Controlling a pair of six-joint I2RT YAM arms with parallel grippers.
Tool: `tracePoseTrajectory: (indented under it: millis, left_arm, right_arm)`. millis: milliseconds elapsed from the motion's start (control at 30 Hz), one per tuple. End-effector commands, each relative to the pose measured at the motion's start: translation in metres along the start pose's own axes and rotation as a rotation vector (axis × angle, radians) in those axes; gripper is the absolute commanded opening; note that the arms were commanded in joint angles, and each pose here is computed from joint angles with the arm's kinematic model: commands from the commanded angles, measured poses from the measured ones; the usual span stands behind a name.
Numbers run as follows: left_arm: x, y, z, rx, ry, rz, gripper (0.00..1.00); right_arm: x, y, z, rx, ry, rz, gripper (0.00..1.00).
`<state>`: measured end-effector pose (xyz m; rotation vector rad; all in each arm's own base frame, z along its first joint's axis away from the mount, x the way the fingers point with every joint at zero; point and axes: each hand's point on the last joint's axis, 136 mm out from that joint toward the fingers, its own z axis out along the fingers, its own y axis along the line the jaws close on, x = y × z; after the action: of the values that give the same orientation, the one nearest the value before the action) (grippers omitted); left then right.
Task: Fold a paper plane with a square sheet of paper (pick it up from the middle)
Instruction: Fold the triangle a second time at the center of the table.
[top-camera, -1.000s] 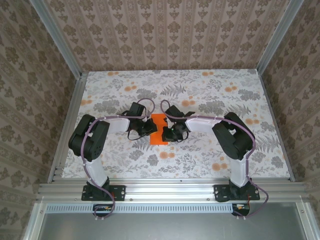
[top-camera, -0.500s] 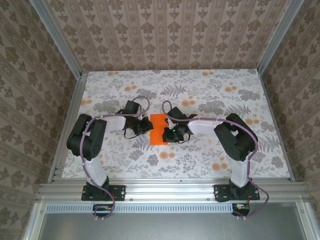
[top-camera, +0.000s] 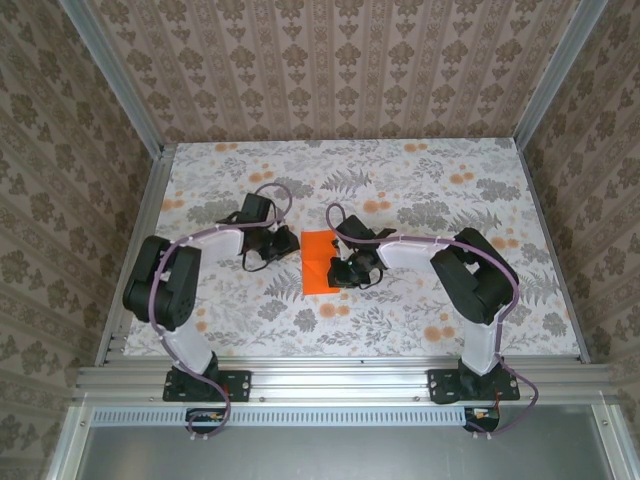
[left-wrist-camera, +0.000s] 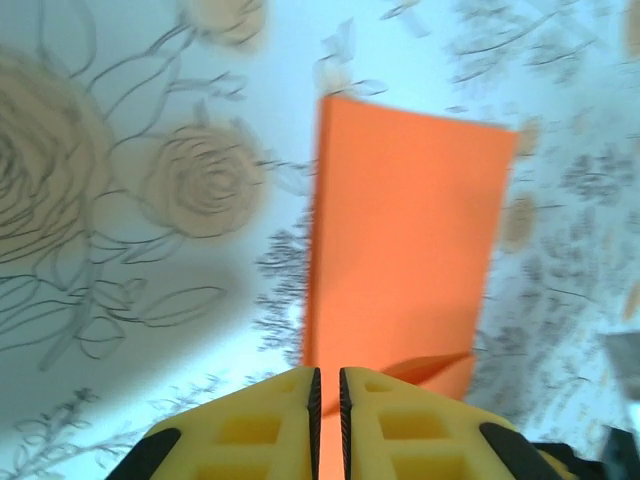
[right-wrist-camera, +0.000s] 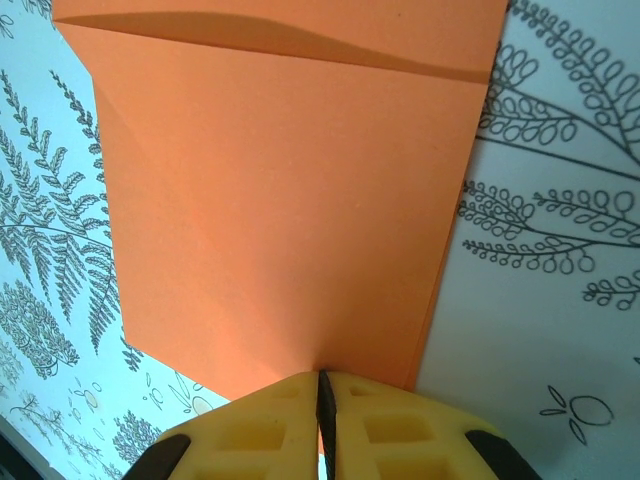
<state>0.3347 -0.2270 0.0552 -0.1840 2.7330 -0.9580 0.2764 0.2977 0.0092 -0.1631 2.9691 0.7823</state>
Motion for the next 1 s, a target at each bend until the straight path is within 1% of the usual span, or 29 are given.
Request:
tracePoseTrajectory:
  millis: [0,67,133,233,333,500,667,833,967]
  left_arm:
    - [0.009,-0.022,-0.005,0.095,-0.002,0.032,0.16]
    - [0.018,-0.030,0.000,0.136,0.015,0.031,0.16]
    - [0.033,-0.036,0.008,0.143,0.047,0.051,0.16]
    - [0.046,-0.031,0.020,0.108,0.088,0.057,0.14]
    - [0.053,-0.019,0.029,0.067,0.114,0.035,0.12]
    - [0.050,-0.002,0.036,-0.018,0.105,0.028,0.10]
    - [0.054,0.015,0.044,-0.079,0.120,0.010,0.06]
    - [0.065,0.024,0.048,-0.084,0.145,-0.006,0.05]
    - [0.070,0.028,0.047,-0.084,0.152,-0.020,0.04]
  right_arm:
    - [0.058,-0.053,0.009,0.195,0.197,0.090,0.12]
    - [0.057,-0.053,0.009,0.192,0.195,0.090,0.12]
    - [0.057,-0.052,0.010,0.188,0.194,0.094,0.12]
    - [0.056,-0.050,0.010,0.179,0.193,0.099,0.12]
    - [0.056,-0.049,0.010,0.172,0.192,0.100,0.12]
    - [0.049,-0.037,0.004,0.120,0.163,0.080,0.12]
    - [0.032,-0.014,-0.008,0.060,0.112,0.033,0.12]
    - [0.005,0.016,-0.023,-0.021,0.027,-0.010,0.13]
    - [-0.016,0.034,-0.021,-0.069,-0.013,-0.015,0.13]
